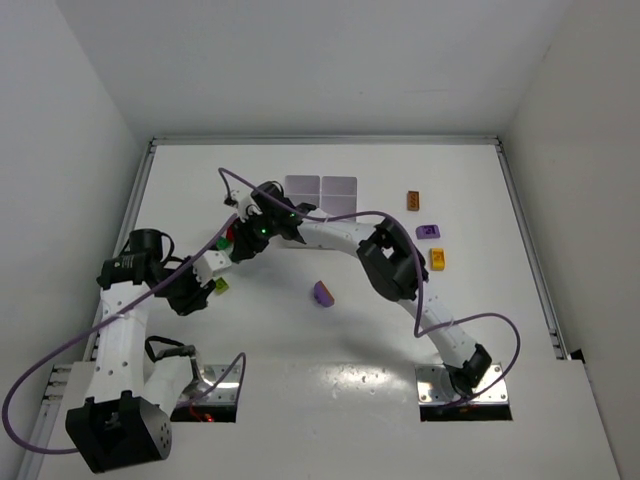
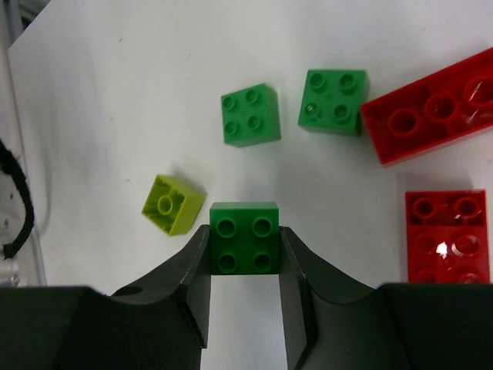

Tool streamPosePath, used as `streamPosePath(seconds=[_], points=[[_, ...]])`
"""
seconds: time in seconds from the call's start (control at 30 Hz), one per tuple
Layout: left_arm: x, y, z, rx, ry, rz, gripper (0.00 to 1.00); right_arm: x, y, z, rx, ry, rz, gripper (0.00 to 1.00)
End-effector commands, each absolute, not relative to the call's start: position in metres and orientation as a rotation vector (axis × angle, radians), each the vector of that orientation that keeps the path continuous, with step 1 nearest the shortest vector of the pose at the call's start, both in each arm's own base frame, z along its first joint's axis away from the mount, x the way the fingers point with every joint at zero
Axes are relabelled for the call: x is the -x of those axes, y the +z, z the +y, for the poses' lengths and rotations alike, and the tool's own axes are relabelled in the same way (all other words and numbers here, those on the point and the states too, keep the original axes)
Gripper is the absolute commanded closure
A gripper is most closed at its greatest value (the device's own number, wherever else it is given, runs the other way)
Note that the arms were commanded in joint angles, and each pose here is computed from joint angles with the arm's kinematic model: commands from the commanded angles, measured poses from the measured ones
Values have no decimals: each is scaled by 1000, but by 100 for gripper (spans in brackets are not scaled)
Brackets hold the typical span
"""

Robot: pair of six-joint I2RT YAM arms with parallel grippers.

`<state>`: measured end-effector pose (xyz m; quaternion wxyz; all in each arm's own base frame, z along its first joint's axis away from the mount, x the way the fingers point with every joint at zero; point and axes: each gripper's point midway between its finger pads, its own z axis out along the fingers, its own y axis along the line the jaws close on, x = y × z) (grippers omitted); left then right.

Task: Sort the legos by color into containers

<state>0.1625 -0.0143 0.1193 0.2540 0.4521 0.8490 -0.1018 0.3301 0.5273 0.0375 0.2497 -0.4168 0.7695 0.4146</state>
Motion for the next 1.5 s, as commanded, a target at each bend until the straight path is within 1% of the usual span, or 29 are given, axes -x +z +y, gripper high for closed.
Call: streamPosePath(seconds=[0.0,0.1,0.17,0.2,0.23,0.27,0.4,0.5,0.53,0.6,0.63,0.73,0.77,0.87,1.0,1.07,1.17,1.2,1.27,1.3,1.33,1.37,1.4,1.43,1.47], points=[[-165,122,-18,-1301,-276,2217,100,-349,59,550,1083,1117,1994,100],[-167,122,-18,-1291,-271,2216,100,-347,60,557,1083,1128,1987,100],[-168,122,-16,-1281,-257,2224,100,-347,50,557,1085,1126,2000,100],[-170,123,-15,-1280,-249,2217,100,-347,50,557,1085,1126,2000,98],[-170,123,-15,-1280,-249,2217,100,-341,45,560,1097,1129,2007,95],[-173,124,-15,-1267,-242,2217,100,-341,44,560,1097,1129,2007,90],[-175,125,-17,-1254,-249,2210,100,-342,30,558,1104,1109,2024,79],[-171,122,-19,-1262,-272,2211,100,-346,31,559,1103,1093,2010,72],[-171,122,-19,-1262,-272,2211,100,-347,31,558,1107,1078,2004,66],[-169,121,-21,-1293,-281,2193,100,-349,35,560,1105,1080,1992,62],[-170,122,-20,-1305,-277,2186,100,-349,35,560,1113,1076,1986,54],[-166,121,-25,-1324,-317,2173,100,-351,34,560,1117,1060,1979,44],[-167,123,-27,-1320,-339,2167,100,-352,45,560,1122,1059,1955,39],[-162,123,-36,-1361,-403,2122,100,-352,68,558,1136,1051,1911,34],[-163,121,-44,-1377,-483,2085,100,-349,118,550,1127,1081,1844,33],[-169,122,-45,-1374,-480,2066,100,-346,154,540,1120,1100,1800,33],[-175,116,-47,-1367,-495,2052,100,-348,180,519,1097,1095,1792,33],[-176,114,-47,-1368,-492,2050,100,-351,201,507,1075,1088,1770,33],[-182,108,-49,-1375,-500,2045,99,-355,203,483,1049,1066,1820,33],[-182,103,-46,-1382,-481,2060,96,-361,219,465,1014,1039,1827,33],[-182,98,-47,-1389,-488,2075,96,-356,223,460,1013,1039,1825,33],[-186,97,-46,-1389,-468,2075,95,-365,223,442,976,1008,1856,33],[-190,91,-45,-1384,-455,2099,95,-364,212,427,972,991,1896,33],[-189,84,-46,-1384,-463,2119,93,-364,227,412,945,971,1888,33],[-190,83,-46,-1388,-463,2127,92,-371,225,392,922,941,1913,33]])
